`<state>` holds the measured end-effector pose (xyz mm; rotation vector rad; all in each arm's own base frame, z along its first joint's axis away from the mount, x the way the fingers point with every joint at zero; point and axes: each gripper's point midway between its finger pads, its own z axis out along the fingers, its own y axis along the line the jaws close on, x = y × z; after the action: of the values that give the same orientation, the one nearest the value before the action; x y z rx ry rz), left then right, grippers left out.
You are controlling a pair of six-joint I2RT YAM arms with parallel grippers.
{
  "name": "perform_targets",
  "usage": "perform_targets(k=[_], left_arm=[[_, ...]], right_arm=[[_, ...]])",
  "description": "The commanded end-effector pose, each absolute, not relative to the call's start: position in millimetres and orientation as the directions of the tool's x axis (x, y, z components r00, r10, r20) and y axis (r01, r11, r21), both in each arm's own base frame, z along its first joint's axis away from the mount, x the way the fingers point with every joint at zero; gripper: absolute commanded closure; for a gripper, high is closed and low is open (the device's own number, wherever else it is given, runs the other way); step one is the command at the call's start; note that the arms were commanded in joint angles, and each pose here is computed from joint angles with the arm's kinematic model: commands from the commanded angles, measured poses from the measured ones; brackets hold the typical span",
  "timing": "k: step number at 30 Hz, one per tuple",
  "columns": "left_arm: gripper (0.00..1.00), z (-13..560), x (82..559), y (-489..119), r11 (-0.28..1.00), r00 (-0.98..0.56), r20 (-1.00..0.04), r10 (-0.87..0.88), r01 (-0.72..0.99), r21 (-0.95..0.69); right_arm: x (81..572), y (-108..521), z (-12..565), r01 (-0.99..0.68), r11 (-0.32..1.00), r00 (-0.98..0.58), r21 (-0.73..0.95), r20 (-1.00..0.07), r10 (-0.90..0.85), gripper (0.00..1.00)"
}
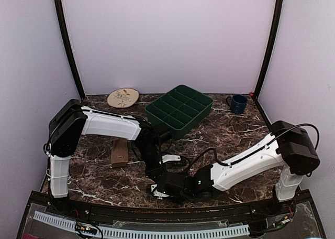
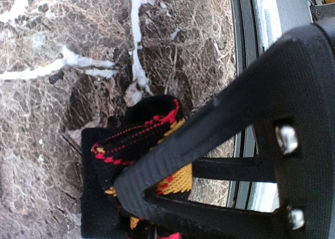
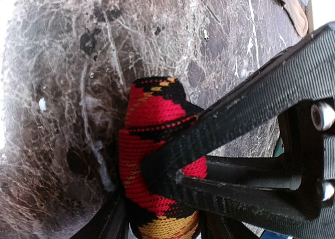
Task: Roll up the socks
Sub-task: Roll the sock at the center of the board.
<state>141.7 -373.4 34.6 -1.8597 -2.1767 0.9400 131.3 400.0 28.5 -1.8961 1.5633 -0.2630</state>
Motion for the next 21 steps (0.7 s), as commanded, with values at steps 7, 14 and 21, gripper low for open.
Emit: perform_targets(k=[7,14,21], left_arm=[[0.85,7,132,-350,0.107,-0.222,-0.156,0.962,0.838,-0.535],[0.78,4,137,-349,0.141,-0.243,-0.138,0.960,0.848,-0.512],[0.69,0,159,-340,0.282,-0.348,-0.064,0.935,0.843,-0.459]], right_arm=[[122,381,-21,-0.888,-0.123,0.219,-0.443,-0.171,-0.961,0.73],[114,375,-33,-0.941,-0.104,0.161,-0.323,-0.156,-0.974,0.87],[111,367,-36,-0.967,-0.058,0.100,-0.248,-0.159,-0.982,0.94]])
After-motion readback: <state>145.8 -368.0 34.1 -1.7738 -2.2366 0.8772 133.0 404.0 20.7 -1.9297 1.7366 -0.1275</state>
